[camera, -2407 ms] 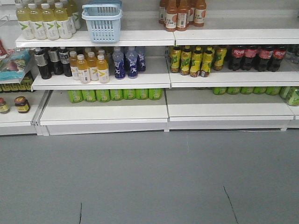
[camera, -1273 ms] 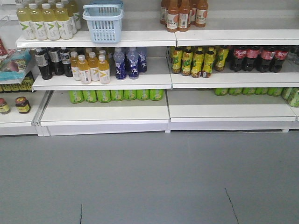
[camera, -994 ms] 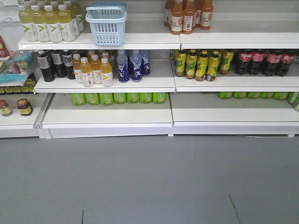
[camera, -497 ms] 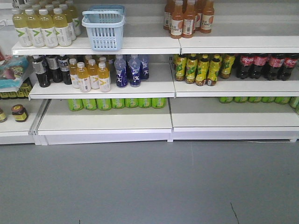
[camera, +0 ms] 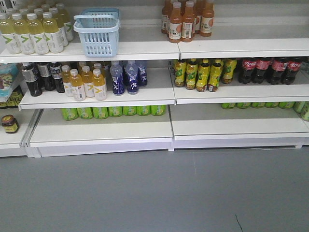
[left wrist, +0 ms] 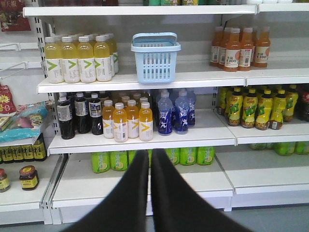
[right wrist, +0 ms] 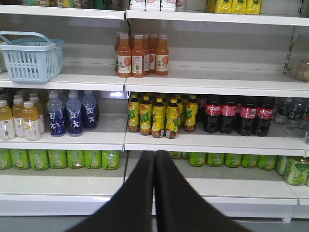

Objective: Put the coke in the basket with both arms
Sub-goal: 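Drive the base toward the shelf holding the light-blue basket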

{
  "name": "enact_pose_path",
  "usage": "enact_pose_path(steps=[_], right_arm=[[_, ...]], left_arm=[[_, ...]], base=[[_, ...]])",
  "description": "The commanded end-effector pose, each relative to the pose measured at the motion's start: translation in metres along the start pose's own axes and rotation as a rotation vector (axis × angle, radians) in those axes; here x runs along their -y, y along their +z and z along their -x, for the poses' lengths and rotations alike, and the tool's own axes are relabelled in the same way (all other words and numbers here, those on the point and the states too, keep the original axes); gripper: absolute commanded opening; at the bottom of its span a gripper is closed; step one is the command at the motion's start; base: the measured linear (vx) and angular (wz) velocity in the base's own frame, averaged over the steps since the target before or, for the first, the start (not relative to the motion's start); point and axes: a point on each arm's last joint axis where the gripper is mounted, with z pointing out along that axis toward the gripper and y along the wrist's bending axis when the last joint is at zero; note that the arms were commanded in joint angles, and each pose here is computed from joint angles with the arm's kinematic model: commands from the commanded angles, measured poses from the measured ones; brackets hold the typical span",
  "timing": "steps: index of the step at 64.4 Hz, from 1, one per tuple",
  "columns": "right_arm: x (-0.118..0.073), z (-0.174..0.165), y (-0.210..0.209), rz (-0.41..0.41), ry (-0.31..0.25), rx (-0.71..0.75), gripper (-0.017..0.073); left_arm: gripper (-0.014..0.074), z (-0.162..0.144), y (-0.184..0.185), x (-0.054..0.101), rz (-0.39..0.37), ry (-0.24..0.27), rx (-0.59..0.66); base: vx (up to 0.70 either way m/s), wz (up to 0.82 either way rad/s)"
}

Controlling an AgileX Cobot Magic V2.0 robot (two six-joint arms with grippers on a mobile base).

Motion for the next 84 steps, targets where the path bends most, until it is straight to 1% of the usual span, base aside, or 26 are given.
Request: enact_pose_path(steps=[1,84], right_arm=[[0.0,0.0047,-0.0008,-0.004,-0.011,0.077,-0.001],[0.0,0.0047,-0.0008,-0.004,-0.011,0.077,-0.001]], left_arm=[[-0.0006,0.0192,-0.0042,0.0019,-0.013,-0.009,0.13],[-0.0006,0.0192,-0.0042,0.0019,-0.013,-0.009,0.13]], base=[[0.09,-0.01],[0.15,0.03]])
